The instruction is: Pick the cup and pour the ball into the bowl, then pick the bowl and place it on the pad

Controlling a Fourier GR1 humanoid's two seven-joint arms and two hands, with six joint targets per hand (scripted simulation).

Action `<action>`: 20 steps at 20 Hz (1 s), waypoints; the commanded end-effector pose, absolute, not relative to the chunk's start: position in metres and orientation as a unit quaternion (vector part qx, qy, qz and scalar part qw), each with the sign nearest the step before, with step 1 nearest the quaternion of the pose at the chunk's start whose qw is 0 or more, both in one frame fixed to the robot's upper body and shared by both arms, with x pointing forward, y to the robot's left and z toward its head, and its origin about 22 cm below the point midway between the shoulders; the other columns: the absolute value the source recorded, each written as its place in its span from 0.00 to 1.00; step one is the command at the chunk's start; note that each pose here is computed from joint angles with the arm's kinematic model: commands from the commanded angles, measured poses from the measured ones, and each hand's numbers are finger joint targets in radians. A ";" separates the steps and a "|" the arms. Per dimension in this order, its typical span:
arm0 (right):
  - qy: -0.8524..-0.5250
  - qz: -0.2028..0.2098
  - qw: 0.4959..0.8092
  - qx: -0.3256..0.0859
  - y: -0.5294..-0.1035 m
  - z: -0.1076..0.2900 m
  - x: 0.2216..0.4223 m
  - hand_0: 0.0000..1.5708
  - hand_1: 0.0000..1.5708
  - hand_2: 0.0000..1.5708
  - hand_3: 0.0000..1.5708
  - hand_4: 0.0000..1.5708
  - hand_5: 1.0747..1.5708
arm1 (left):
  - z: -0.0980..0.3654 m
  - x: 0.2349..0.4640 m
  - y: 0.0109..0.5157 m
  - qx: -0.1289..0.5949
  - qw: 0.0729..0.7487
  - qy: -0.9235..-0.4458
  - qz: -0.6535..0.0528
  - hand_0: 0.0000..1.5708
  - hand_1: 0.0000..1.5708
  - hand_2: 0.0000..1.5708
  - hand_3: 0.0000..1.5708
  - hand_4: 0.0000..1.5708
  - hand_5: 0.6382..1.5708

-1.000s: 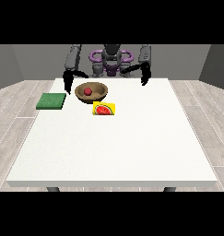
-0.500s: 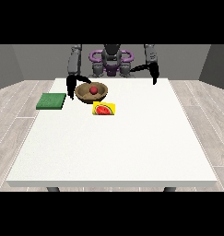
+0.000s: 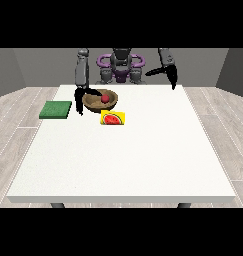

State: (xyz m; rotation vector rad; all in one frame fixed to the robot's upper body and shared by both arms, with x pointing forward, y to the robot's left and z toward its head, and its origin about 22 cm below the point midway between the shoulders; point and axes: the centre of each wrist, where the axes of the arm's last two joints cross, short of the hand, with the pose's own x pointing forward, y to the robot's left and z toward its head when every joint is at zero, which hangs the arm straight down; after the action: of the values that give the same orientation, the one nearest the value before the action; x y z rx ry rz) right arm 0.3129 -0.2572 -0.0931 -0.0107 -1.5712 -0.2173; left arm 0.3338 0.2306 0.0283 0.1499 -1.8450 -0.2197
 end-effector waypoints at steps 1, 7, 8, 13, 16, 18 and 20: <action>-0.670 -0.131 0.731 0.002 -0.263 -0.117 0.295 0.00 0.00 0.00 0.00 0.25 1.00 | 0.043 0.330 0.208 0.056 0.599 -0.794 -0.090 0.00 0.00 0.00 0.00 0.00 0.99; -0.595 -0.034 0.775 -0.209 -0.276 -0.138 0.265 1.00 1.00 1.00 0.96 0.57 0.91 | 0.051 0.336 0.204 0.027 0.569 -0.814 -0.112 0.00 0.00 0.00 0.00 0.33 0.99; -0.584 -0.025 0.775 -0.241 -0.286 -0.137 0.262 1.00 1.00 1.00 1.00 0.59 0.93 | 0.051 0.335 0.212 0.020 0.575 -0.810 -0.114 0.00 0.00 0.00 0.00 0.36 0.98; -0.551 0.003 0.778 -0.304 -0.289 -0.123 0.275 1.00 1.00 1.00 0.88 0.58 0.99 | 0.028 0.328 0.228 0.025 0.601 -0.791 -0.111 0.00 0.00 0.00 0.00 0.52 0.92; -0.517 0.017 0.801 -0.301 -0.270 -0.109 0.295 1.00 1.00 1.00 0.67 0.55 0.99 | 0.011 0.325 0.230 0.036 0.628 -0.772 -0.091 0.00 0.00 0.00 0.00 0.61 0.84; -0.502 0.026 0.816 -0.286 -0.264 -0.094 0.308 1.00 1.00 1.00 0.60 0.54 0.98 | -0.010 0.313 0.274 0.055 0.664 -0.742 -0.069 0.00 0.00 0.00 0.00 0.62 0.84; -0.493 0.046 0.826 -0.269 -0.247 -0.075 0.326 1.00 1.00 1.00 0.62 0.52 0.99 | -0.024 0.307 0.284 0.087 0.681 -0.726 -0.046 0.00 0.00 0.00 0.00 0.63 0.84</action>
State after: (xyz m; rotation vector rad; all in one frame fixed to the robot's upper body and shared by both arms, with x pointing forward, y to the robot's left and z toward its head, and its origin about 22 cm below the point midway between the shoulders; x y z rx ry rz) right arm 0.3127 -0.2644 -0.0889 -0.5887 -1.1717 0.0461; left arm 0.3197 0.2583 -0.0001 0.1289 -1.7260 -0.1709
